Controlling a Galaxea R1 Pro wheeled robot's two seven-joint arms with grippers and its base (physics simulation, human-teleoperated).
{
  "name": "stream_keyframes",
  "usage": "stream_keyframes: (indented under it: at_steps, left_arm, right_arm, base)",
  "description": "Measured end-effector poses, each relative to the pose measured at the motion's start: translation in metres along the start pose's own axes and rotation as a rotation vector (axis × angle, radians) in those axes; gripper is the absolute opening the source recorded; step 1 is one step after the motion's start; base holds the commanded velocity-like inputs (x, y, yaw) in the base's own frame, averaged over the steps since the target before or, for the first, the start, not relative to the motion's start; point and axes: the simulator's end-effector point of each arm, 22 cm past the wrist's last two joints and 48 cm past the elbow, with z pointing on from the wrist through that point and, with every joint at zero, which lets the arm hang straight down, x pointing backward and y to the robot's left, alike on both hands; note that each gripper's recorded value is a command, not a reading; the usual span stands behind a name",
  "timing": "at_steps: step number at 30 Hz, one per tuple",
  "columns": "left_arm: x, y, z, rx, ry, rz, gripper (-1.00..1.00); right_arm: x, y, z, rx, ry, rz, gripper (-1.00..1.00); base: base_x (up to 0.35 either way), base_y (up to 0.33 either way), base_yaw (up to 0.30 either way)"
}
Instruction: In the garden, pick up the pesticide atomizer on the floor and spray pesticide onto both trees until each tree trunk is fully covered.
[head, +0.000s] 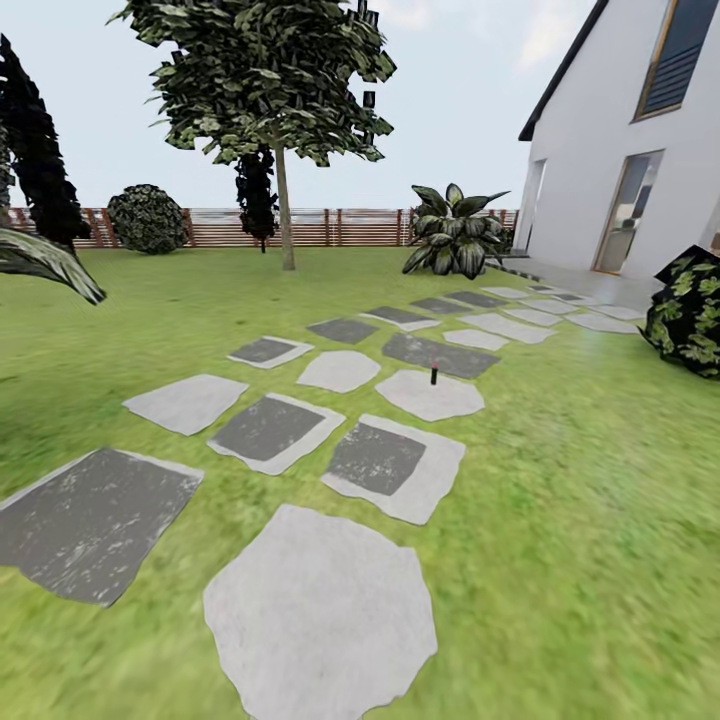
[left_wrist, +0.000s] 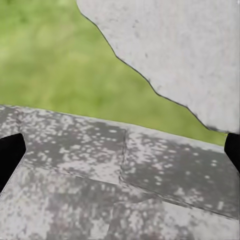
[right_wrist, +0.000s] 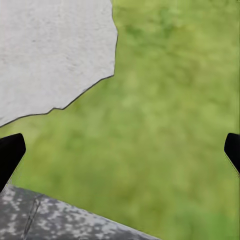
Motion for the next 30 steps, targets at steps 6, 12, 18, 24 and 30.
stream_keyframes:
  at_steps: [6, 12, 18, 24, 30]
  left_arm:
    - [0.0000, 0.0000, 0.0000, 0.000, 0.000, 0.000, 1.00]
    - [0.0000, 0.0000, 0.0000, 0.000, 0.000, 0.000, 1.00]
    - [0.0000, 0.0000, 0.0000, 0.000, 0.000, 0.000, 1.00]
    - [0.0000, 0.0006, 0.0000, -0.001, 0.000, 0.000, 1.00]
    - [-0.0024, 0.0099, 0.0003, -0.014, -0.007, -0.004, 1.00]
  right_arm:
    - [0.0000, 0.0001, 0.0000, 0.000, 0.000, 0.000, 1.00]
    - [0.0000, -0.0002, 0.0000, 0.000, 0.000, 0.000, 1.00]
    - [-0.0007, -0.0002, 0.0001, 0.001, -0.002, 0.000, 1.00]
    - [-0.0010, -0.0009, 0.0002, 0.002, -0.003, 0.002, 1.00]
    - [-0.0051, -0.0016, 0.0009, 0.004, -0.011, 0.006, 1.00]
  base:
    - [0.340, 0.000, 0.000]
    - [0.340, 0.000, 0.000]
    - [0.340, 0.000, 0.000]
    - [0.340, 0.000, 0.000]
    - [0.340, 0.000, 0.000]
